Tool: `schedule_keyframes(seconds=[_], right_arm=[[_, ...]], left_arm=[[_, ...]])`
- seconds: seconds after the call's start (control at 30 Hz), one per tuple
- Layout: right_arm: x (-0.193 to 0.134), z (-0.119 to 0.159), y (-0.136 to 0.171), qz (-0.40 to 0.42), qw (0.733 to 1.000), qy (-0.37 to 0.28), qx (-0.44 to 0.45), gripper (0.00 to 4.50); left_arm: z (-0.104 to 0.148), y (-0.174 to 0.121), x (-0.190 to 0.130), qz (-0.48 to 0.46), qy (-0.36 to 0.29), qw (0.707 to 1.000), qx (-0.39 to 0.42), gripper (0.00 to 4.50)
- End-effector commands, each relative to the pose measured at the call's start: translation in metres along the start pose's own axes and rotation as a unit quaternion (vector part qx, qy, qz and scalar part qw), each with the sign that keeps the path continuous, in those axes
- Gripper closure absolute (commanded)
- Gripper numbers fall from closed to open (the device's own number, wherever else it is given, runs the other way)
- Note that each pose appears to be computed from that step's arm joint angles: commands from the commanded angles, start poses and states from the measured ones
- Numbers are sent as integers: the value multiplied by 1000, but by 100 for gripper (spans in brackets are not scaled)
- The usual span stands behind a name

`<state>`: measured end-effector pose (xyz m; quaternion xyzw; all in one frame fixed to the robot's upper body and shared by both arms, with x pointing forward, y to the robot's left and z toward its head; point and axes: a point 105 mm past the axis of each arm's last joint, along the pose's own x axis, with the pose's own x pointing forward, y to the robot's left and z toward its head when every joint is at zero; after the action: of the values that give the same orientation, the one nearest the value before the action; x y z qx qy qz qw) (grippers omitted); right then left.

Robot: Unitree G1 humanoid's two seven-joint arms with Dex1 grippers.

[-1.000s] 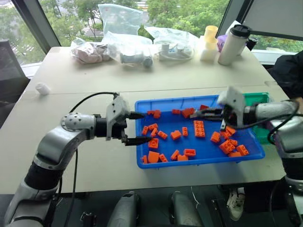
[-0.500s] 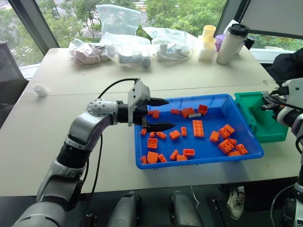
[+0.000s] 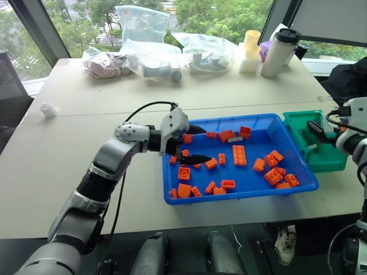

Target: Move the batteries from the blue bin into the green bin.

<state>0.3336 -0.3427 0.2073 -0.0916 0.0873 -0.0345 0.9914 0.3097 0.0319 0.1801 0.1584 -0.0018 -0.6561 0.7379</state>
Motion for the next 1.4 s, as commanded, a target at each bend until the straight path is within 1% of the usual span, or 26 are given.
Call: schedule_keyframes(seconds=[0.03,0.13,0.17,0.23,0.33,0.4,0.57,0.7,0.87,1.07,1.1,1.17,1.2,1.23,1.33,1.37,1.4], right_arm=[[-7,37,61,144,986,-60,-50,8],[-12,27,112,256,962,-39,-83,8],[-13,23,123,283,955,-32,-80,8],[-14,18,135,311,947,-26,-79,8],[-8,-3,150,353,925,5,-141,8],[2,-13,159,375,914,22,-155,8],[19,-23,170,400,900,41,-169,8],[30,-34,169,398,895,62,-194,8],[43,-40,164,378,900,85,-199,8],[47,-56,156,350,910,133,-175,8],[47,-57,156,350,910,138,-175,31],[44,-59,157,351,909,144,-175,95],[42,-60,159,355,907,145,-174,149],[40,-61,160,360,904,148,-176,192],[35,-62,163,364,901,151,-183,351],[35,-62,163,364,901,151,-182,417],[33,-62,164,364,901,151,-181,443]], left_arm=[[9,-2,-18,7,4,1000,18,0],[3,-7,-34,9,33,999,17,0],[2,-7,-39,12,43,999,18,0],[0,-9,-45,15,55,998,17,0],[-4,-8,-56,32,79,996,22,0],[-5,-8,-60,40,85,995,20,0],[-6,-12,-59,46,85,995,16,0],[-6,-11,-59,57,85,995,14,0],[-5,-12,-59,63,84,994,13,0],[-9,-15,-57,68,87,994,11,0],[-9,-15,-56,67,86,994,11,0],[-8,-15,-56,67,86,994,12,0],[-8,-14,-56,66,86,994,13,0],[-8,-14,-56,65,86,994,13,0],[-8,-14,-55,63,87,994,15,0],[-8,-14,-55,62,87,994,15,0],[-8,-14,-55,60,88,994,15,0]])
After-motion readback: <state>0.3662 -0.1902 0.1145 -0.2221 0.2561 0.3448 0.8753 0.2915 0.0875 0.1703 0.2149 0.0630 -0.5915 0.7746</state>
